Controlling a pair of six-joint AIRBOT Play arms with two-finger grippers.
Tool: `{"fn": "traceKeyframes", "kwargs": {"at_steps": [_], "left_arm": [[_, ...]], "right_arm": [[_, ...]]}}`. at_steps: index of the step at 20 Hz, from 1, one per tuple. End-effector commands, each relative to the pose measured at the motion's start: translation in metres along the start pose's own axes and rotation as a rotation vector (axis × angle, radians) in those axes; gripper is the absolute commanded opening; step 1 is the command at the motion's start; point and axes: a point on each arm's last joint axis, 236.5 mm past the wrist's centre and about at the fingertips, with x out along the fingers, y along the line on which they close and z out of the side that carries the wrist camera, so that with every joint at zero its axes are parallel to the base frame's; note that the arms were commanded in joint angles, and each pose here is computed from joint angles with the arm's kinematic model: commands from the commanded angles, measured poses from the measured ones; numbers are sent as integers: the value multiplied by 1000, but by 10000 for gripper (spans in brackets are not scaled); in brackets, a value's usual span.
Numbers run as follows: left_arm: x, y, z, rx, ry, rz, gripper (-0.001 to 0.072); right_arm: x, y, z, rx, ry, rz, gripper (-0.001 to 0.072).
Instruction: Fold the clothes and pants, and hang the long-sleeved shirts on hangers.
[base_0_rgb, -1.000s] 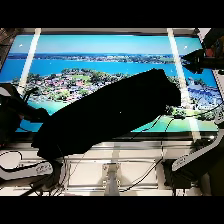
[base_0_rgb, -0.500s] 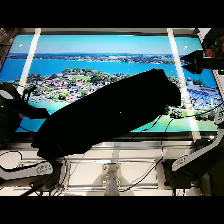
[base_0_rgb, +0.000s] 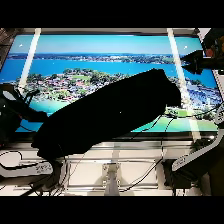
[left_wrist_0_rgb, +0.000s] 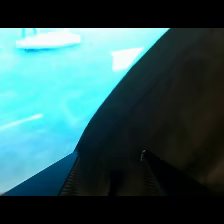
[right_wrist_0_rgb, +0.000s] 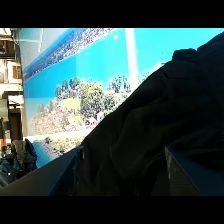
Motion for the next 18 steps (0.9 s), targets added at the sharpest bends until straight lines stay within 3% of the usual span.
{"fn": "traceKeyframes", "kwargs": {"at_steps": [1,4,5,6,7,10,13,18], "left_arm": [[2,-5,-9,9,45,-19,386],[3,-13,-4,22,39,-32,318],[4,-18,-1,27,33,-42,210],[5,-24,4,29,21,-59,51],[5,-32,11,31,-2,-77,11],[6,-51,38,64,-75,-88,8],[-13,-54,97,51,-226,37,7],[-120,-71,241,37,-735,277,5]], "right_arm": [[0,0,0,-1,1,0,583],[1,-11,4,-9,-17,-47,583],[1,-21,5,-18,-21,-95,584],[2,-32,9,-29,-38,-148,584],[3,-43,15,-46,-57,-204,583],[21,-62,23,-68,-82,-287,583],[53,-83,19,-88,-58,-342,583],[63,-101,5,-71,5,-374,582]]}}
